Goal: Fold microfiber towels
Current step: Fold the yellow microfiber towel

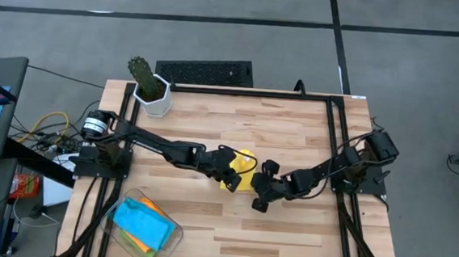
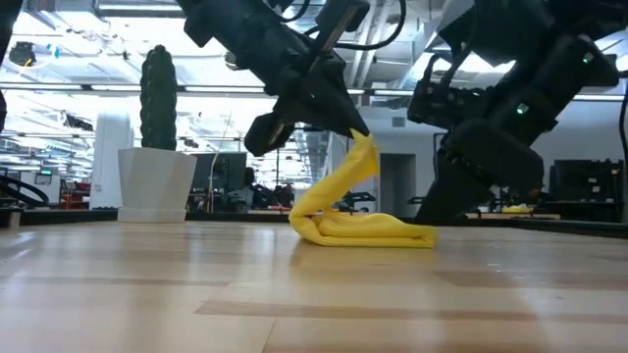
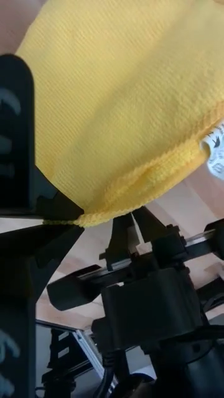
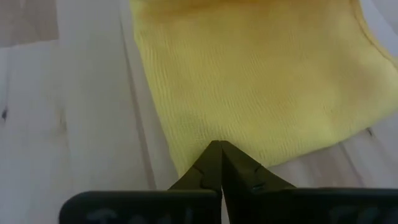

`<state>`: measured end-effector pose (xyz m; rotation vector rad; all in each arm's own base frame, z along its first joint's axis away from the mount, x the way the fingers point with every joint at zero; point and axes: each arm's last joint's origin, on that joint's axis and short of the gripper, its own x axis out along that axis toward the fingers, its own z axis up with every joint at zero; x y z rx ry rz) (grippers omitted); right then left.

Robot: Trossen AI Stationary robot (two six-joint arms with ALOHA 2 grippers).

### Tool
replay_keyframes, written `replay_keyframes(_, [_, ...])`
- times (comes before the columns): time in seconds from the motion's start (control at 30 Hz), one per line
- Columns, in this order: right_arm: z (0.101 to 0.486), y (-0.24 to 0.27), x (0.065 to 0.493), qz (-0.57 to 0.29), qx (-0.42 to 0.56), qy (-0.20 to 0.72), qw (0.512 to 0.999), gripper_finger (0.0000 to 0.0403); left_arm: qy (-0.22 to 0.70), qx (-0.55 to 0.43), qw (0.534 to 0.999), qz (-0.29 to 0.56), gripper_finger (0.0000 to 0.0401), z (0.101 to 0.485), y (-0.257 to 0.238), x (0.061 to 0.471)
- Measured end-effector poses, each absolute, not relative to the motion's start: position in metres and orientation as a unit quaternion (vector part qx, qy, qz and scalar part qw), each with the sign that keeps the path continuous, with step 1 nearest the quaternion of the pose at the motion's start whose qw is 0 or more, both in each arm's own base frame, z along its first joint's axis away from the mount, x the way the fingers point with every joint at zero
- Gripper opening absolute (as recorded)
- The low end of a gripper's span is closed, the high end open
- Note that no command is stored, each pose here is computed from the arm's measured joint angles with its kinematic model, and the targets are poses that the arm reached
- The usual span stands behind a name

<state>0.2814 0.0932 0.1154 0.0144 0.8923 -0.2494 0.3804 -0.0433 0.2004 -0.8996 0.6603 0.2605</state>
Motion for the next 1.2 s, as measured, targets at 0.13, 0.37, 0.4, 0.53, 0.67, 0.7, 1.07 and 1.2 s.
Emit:
replay_keyframes(0.13, [0.1140, 0.0936, 0.2822, -0.120, 0.007, 0.429, 0.895, 0.0020, 0.312, -0.426, 0.840, 0.126, 0.0002, 0.1998, -0.0419, 0.3806])
replay_keyframes(0.37, [0.1146, 0.0939, 0.2831, -0.118, 0.007, 0.425, 0.898, 0.0026, 0.297, -0.429, 0.843, 0.129, 0.0002, 0.2017, -0.0378, 0.3826])
replay_keyframes(0.4, [0.1146, 0.0940, 0.2832, -0.117, 0.006, 0.425, 0.898, 0.0029, 0.293, -0.431, 0.844, 0.128, 0.0002, 0.2024, -0.0375, 0.3831])
replay_keyframes(0.53, [0.1146, 0.0939, 0.2833, -0.116, 0.003, 0.425, 0.898, 0.0030, 0.289, -0.434, 0.843, 0.129, 0.0002, 0.2029, -0.0376, 0.3835])
replay_keyframes(0.67, [0.1146, 0.0935, 0.2834, -0.116, 0.003, 0.425, 0.898, 0.0023, 0.286, -0.438, 0.842, 0.129, 0.0002, 0.2033, -0.0377, 0.3838])
replay_keyframes(0.7, [0.1146, 0.0935, 0.2833, -0.116, 0.003, 0.425, 0.898, 0.0021, 0.285, -0.439, 0.843, 0.128, 0.0002, 0.2036, -0.0378, 0.3840])
replay_keyframes(1.07, [0.1147, 0.0936, 0.2834, -0.116, 0.002, 0.425, 0.898, 0.0031, 0.268, -0.450, 0.843, 0.122, 0.0005, 0.2065, -0.0381, 0.3860])
replay_keyframes(1.2, [0.1147, 0.0936, 0.2835, -0.116, 0.002, 0.424, 0.898, 0.0026, 0.262, -0.451, 0.845, 0.119, 0.0014, 0.2076, -0.0381, 0.3868])
